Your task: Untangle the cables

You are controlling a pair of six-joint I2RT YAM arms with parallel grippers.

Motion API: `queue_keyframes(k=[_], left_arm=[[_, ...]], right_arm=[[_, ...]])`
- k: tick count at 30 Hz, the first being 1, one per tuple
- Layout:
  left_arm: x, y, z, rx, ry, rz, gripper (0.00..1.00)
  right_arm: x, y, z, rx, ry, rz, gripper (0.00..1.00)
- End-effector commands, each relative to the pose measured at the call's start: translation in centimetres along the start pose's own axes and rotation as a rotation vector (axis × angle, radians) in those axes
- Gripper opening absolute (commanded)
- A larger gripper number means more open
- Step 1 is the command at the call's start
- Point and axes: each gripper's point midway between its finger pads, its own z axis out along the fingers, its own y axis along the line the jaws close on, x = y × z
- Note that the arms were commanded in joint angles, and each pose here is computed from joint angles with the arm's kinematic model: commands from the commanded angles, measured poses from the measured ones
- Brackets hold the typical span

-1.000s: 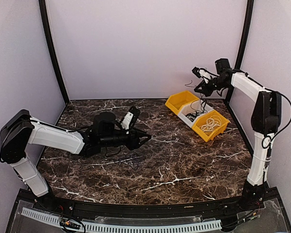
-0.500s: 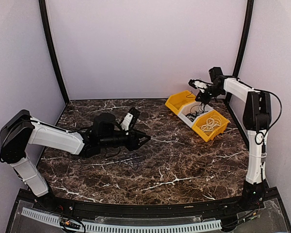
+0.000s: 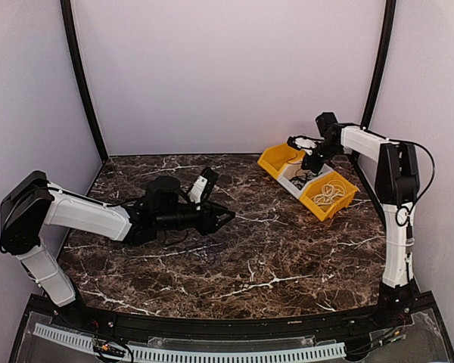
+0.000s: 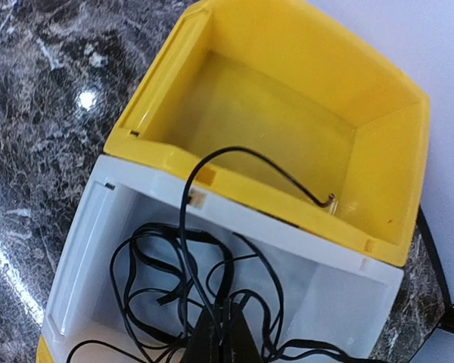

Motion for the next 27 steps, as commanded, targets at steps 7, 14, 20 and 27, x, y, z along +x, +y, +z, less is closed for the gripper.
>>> queue_keyframes(k=[7,14,20,27], left_arm=[[-0.5,-0.6,-0.6,0.018,-0.022,0.008,0.39],[-0.8,-0.7,-0.5,0.025,-0.026,0.01,0.39],[-0.8,-0.7,-0.7,0.022,-0.025,0.013,0.39],[-0.2,-0.5,-0.5,0.021,-0.021,0.002,0.4]], right_arm=[[5.0,0.9,-1.4,0.023,0.233,-0.086,0.0],[4.2,-0.3,0.7,0.005,0.253,-0.08,0.0],[6.1,1.3,3.1,-0.065,0.349,-0.117,0.0],[5.5,2.8,0.1,-0.085,0.355,-0.148,0.23]])
